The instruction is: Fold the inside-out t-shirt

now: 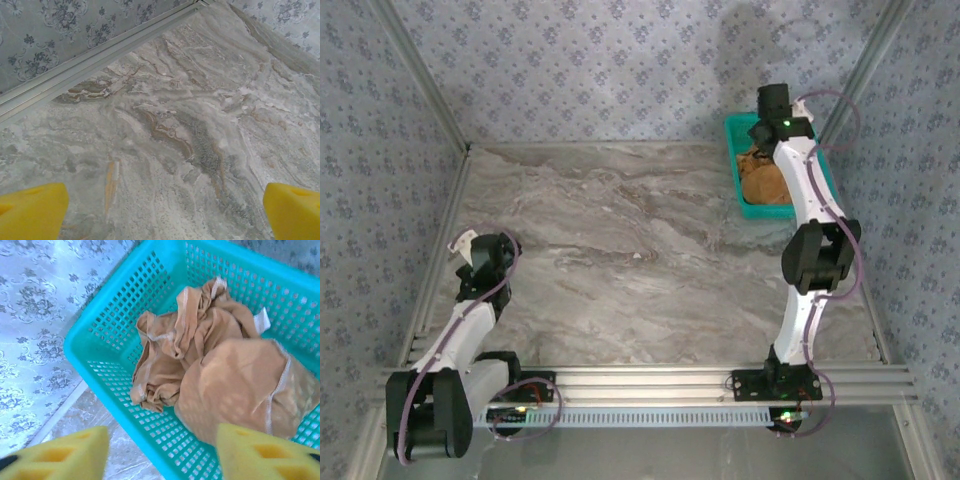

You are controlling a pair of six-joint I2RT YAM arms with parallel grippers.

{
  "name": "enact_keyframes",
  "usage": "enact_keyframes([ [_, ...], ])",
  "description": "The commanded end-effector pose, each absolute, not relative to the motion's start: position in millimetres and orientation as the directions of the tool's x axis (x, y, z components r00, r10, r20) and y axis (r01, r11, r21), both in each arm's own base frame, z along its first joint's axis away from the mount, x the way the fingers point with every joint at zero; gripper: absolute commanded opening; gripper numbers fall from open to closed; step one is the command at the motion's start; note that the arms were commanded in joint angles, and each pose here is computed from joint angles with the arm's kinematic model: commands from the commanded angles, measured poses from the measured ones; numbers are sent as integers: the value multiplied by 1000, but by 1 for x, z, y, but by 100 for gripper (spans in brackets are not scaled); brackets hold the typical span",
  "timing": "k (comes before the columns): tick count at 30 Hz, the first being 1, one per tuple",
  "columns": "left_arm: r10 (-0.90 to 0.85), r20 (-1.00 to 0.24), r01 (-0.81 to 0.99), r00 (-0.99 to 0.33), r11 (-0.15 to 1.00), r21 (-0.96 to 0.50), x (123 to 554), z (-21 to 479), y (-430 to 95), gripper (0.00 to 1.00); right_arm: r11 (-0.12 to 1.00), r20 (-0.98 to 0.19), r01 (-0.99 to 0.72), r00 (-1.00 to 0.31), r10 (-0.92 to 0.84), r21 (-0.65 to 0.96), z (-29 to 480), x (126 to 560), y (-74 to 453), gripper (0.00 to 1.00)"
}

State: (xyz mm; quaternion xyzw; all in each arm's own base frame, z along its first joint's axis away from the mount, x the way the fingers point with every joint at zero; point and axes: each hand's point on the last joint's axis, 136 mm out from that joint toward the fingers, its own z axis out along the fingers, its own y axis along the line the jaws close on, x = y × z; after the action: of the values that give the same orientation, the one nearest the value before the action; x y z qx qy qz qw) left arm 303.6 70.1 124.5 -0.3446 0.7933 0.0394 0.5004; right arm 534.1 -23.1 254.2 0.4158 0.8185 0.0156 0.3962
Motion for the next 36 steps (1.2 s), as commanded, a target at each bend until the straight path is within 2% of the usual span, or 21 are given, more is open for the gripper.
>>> enact_keyframes([
  [1, -520, -822, -572, -232, 756, -317, 306, 129, 69, 100, 562, -526, 747, -338, 780, 354, 208, 537, -38, 72],
  [2, -522, -821, -573, -231, 755, -318, 306, 129, 69, 100, 521, -489, 771, -316, 813, 367, 200, 539, -40, 75],
  [4, -522, -821, -573, -231, 755, -319, 306, 129, 69, 100, 416, -399, 833, -264, 878, 365, 183, 538, -46, 76],
  [8, -523, -820, -574, -231, 754, -319, 306, 129, 70, 100, 277, -279, 899, -185, 942, 339, 150, 538, -52, 76],
  [13, -522, -820, -577, -233, 753, -316, 305, 129, 71, 100, 190, -192, 927, -132, 972, 323, 111, 545, -49, 76],
  [15, -522, -821, -575, -232, 754, -317, 305, 130, 70, 100, 185, -198, 927, -125, 972, 327, 103, 553, -49, 74],
  [21, -523, -820, -576, -234, 754, -317, 304, 130, 70, 100, 196, -339, 940, -94, 936, 280, 107, 560, -62, 70],
  [23, -523, -819, -575, -237, 755, -316, 305, 130, 70, 100, 195, -343, 948, -101, 934, 253, 96, 558, -67, 64],
  [24, -523, -819, -573, -236, 756, -318, 305, 131, 70, 100, 192, -336, 953, -107, 936, 234, 90, 555, -69, 55],
  [25, -522, -820, -570, -237, 758, -318, 305, 131, 69, 100, 194, -328, 956, -114, 938, 222, 87, 553, -73, 37],
  [29, -517, -821, -568, -241, 761, -313, 306, 132, 69, 100, 201, -297, 955, -130, 946, 221, 80, 553, -74, 3],
  [30, -516, -822, -569, -240, 761, -311, 305, 132, 70, 100, 198, -289, 954, -129, 949, 224, 79, 553, -75, 0],
  [36, -517, -822, -574, -238, 758, -311, 305, 131, 71, 100, 243, -242, 934, -180, 953, 261, 83, 560, -68, 0],
])
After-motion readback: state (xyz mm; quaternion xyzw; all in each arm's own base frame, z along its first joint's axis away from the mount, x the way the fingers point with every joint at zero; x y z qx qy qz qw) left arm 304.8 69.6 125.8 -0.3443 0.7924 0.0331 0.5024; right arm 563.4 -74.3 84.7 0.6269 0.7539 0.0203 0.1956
